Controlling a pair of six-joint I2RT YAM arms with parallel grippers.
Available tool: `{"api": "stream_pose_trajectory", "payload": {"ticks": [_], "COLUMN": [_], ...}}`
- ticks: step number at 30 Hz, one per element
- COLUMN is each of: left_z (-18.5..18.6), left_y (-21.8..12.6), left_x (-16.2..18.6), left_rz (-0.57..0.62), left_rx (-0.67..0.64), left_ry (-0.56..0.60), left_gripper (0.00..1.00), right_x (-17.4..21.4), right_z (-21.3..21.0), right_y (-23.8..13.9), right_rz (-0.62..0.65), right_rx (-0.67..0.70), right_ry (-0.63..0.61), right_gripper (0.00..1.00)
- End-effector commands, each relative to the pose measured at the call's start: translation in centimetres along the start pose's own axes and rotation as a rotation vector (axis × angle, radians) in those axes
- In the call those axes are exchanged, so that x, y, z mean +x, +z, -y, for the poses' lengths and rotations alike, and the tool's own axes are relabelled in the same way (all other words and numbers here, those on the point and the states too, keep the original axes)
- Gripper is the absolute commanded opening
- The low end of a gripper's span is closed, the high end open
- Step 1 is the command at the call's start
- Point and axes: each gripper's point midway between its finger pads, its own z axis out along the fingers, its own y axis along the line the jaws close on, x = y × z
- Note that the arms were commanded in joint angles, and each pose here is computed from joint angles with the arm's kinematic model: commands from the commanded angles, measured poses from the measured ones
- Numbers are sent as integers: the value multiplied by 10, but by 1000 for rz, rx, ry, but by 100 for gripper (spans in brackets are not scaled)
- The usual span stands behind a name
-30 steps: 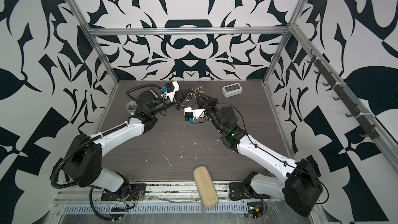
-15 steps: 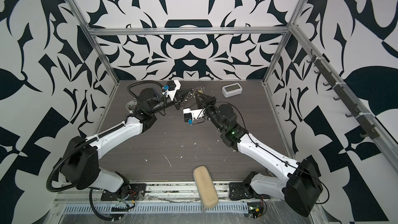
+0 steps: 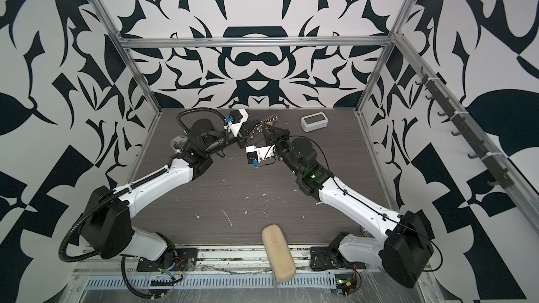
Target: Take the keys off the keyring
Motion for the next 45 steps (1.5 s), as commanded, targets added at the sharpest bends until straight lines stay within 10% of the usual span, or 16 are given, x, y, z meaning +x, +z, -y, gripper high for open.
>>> {"api": "stream_pose_trajectory", "payload": {"ticks": [1,37,45], "left_z": [-44,-2,-6], "left_y": [-5,-26,-31], "left_x": [-29,-41,-53], "left_rz": [59,136,184], "left_rx": [-202,-85,-102], "left_ry": [35,99,82], "left_gripper": [0,0,0], "right_x": [-84,-56,-52], "right_z": [15,18,-14], "right_y": [-12,8,-3], "right_rz": [350,363,336], "right_rx": [18,-142,-224], "right_ry": [2,368,230], "right_gripper": [0,0,0]}}
